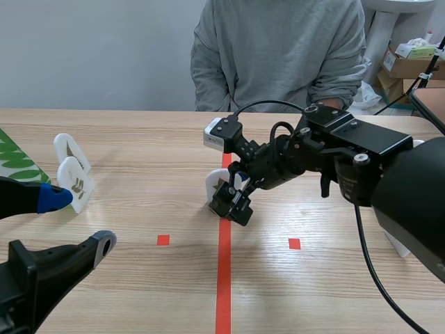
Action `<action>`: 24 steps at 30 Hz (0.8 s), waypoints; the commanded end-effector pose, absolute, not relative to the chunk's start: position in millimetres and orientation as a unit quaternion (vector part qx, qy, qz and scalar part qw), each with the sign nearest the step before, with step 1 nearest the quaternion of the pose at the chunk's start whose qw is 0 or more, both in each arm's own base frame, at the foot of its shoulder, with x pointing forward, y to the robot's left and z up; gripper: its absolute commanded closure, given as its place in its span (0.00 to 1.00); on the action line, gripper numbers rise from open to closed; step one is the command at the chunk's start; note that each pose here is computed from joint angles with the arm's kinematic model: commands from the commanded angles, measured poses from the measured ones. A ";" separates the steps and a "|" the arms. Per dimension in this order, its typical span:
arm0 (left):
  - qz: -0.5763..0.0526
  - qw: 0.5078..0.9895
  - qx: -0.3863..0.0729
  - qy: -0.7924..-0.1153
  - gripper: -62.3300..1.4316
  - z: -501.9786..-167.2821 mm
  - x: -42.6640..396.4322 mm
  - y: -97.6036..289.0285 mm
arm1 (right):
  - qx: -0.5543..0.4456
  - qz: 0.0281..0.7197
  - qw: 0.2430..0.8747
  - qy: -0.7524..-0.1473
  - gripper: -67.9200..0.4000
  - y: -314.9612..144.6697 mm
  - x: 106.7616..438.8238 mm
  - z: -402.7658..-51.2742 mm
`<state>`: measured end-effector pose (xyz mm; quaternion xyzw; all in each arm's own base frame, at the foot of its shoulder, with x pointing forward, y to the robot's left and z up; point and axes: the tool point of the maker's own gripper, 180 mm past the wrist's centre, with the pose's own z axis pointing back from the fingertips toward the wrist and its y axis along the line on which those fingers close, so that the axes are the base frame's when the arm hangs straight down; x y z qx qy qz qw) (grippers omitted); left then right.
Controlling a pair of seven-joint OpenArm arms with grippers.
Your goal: Do the leaf sorting experiment
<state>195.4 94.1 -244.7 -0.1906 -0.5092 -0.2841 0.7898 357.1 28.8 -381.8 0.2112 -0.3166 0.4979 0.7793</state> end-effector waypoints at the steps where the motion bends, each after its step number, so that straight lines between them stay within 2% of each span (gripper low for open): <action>1: -0.277 0.788 -0.195 -0.514 0.20 -242.6 195.3 93.3 | 0.211 0.499 0.769 -0.339 0.33 32.9 367.3 -366.0; 9: -0.277 0.788 -0.196 -0.514 0.20 -242.5 195.4 93.3 | 0.214 0.490 0.767 -0.356 0.54 26.2 371.5 -363.0; 13: -0.277 0.788 -0.196 -0.514 0.20 -242.5 195.4 93.3 | 0.215 0.487 0.767 -0.358 0.61 23.1 370.8 -364.3; 16: -0.277 0.788 -0.196 -0.514 0.20 -242.5 195.4 93.3 | 0.219 0.485 0.765 -0.364 0.74 24.1 370.8 -363.0; 21: -0.277 0.788 -0.196 -0.514 0.20 -242.5 195.4 93.3 | 0.221 0.484 0.763 -0.366 0.77 24.8 371.3 -361.9; 24: -0.277 0.788 -0.195 -0.514 0.20 -242.6 195.3 93.3 | 0.221 0.484 0.763 -0.367 0.87 25.0 371.3 -361.8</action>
